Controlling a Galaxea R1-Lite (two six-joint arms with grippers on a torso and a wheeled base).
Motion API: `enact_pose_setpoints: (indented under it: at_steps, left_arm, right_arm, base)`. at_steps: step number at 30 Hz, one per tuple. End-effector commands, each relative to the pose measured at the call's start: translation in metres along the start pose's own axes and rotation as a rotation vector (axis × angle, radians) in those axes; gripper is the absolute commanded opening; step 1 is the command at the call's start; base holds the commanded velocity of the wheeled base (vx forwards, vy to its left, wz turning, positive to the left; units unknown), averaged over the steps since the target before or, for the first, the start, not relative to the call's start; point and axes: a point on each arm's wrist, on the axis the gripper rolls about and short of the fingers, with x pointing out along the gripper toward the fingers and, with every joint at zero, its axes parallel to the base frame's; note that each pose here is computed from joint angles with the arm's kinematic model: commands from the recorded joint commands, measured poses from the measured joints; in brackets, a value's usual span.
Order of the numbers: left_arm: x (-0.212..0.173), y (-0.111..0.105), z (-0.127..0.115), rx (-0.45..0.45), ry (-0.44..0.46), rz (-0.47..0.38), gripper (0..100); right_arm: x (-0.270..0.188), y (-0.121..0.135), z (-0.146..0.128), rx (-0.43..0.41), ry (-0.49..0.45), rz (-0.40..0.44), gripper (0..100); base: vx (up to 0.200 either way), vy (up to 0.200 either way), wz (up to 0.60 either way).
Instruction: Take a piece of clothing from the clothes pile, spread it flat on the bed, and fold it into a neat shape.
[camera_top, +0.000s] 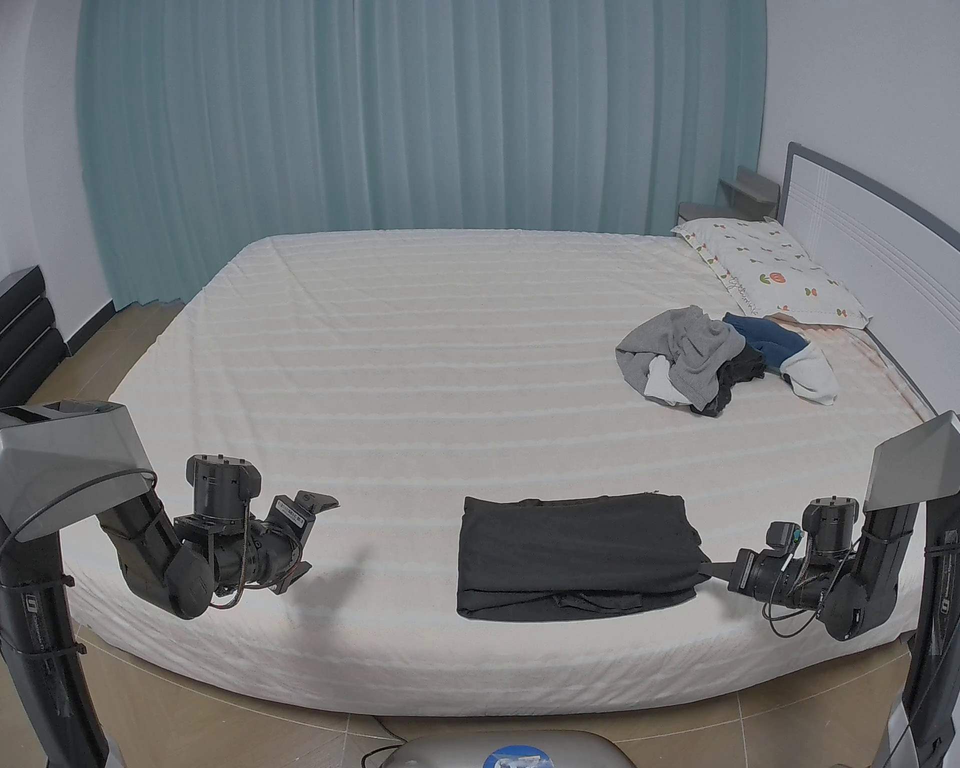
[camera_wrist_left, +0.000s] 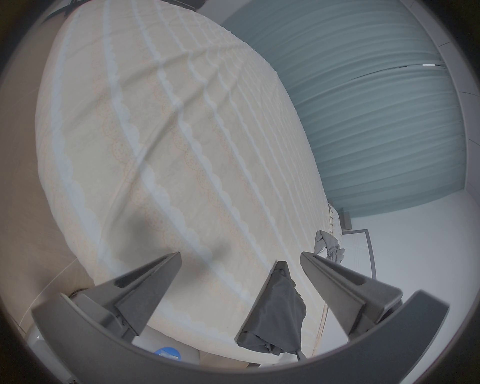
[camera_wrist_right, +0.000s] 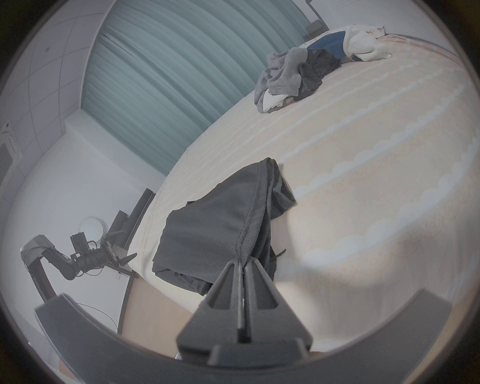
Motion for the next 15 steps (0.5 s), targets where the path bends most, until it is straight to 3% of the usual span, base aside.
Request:
enact_pose_setpoints:
  at_steps: [1,2,11,15]
  left_arm:
    - [0.0,0.0,0.0,0.0,0.0,0.001,100]
    - [0.0,0.0,0.0,0.0,0.0,0.001,100]
    - [0.0,0.0,0.003,-0.017,-0.008,-0.003,100]
    - [-0.001,-0.001,0.007,-0.03,-0.025,-0.024,100]
  right_arm:
    - [0.001,-0.004,-0.004,-0.005,0.013,-0.011,0]
    - [0.001,-0.005,-0.004,-0.016,0.015,-0.013,100]
    - [0.003,-0.007,0.008,-0.031,-0.04,0.001,100]
    - [0.01,-0.002,0.025,0.066,-0.132,0.042,100]
  base:
    - [0.0,0.0,0.0]
    - [0.0,0.0,0.0]
    - [0.0,0.0,0.0]
    - [0.05,0.0,0.0]
